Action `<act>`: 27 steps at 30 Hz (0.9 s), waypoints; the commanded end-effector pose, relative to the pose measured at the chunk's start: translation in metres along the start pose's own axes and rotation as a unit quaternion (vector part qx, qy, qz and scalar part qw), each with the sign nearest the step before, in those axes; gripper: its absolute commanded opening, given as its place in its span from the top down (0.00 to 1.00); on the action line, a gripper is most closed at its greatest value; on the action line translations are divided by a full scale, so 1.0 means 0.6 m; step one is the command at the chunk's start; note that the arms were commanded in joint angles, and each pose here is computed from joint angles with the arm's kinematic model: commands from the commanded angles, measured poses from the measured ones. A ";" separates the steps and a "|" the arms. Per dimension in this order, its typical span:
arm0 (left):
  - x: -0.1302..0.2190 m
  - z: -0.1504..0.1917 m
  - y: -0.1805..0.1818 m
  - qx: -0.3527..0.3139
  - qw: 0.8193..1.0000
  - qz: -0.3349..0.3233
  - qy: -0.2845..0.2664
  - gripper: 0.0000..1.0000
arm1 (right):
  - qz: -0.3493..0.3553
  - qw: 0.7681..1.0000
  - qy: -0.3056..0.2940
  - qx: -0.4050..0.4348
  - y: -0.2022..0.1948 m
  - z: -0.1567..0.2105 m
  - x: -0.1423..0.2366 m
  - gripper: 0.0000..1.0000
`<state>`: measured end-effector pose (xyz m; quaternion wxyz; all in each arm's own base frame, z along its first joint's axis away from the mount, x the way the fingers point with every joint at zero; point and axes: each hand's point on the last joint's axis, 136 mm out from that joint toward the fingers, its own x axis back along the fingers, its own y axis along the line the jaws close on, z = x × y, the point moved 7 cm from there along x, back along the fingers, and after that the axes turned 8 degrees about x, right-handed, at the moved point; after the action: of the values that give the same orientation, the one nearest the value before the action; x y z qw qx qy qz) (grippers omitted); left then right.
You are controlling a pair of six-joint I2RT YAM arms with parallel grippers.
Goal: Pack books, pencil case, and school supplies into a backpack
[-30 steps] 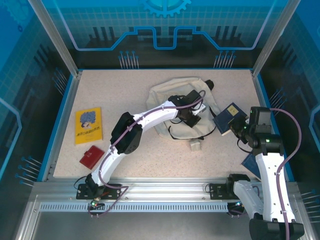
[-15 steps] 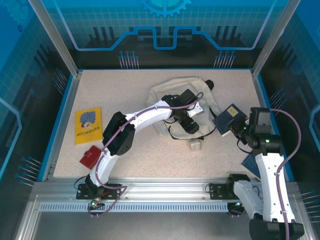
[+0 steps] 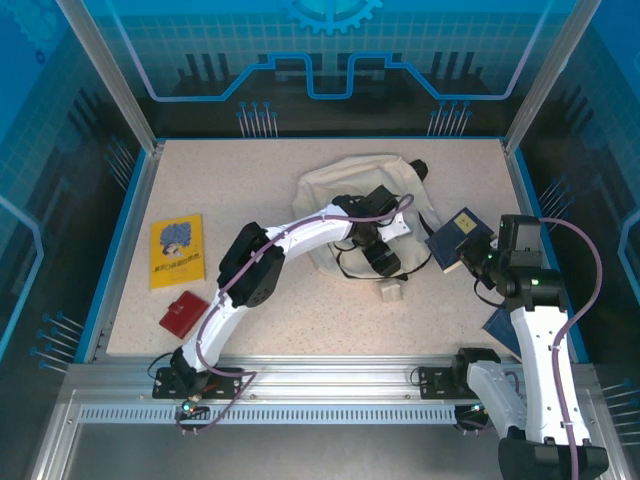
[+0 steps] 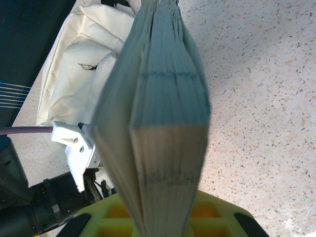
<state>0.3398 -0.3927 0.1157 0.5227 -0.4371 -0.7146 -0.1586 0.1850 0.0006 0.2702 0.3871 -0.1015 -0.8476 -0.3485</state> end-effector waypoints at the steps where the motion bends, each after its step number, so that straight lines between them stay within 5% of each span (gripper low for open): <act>1: -0.016 -0.004 0.013 0.000 0.999 -0.043 0.000 0.17 | 0.000 1.000 -0.014 -0.004 -0.003 -0.005 0.006 0.97; 18: -0.006 -0.003 0.030 0.026 0.998 -0.054 0.002 1.00 | 0.003 1.000 -0.013 -0.002 -0.006 -0.001 0.008 0.96; 21: 0.024 -0.015 0.022 0.043 0.998 -0.043 -0.016 1.00 | 0.009 1.000 -0.012 -0.001 -0.008 -0.001 0.007 0.97; 27: 0.108 -0.018 -0.020 0.066 0.996 0.007 -0.063 0.62 | 0.010 1.000 -0.013 0.000 -0.009 -0.001 0.005 0.97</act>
<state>0.3464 -0.3800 0.1234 0.5313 -0.3814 -0.7448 -0.1325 0.1815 -0.0001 0.2694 0.3893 -0.1065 -0.8466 -0.3470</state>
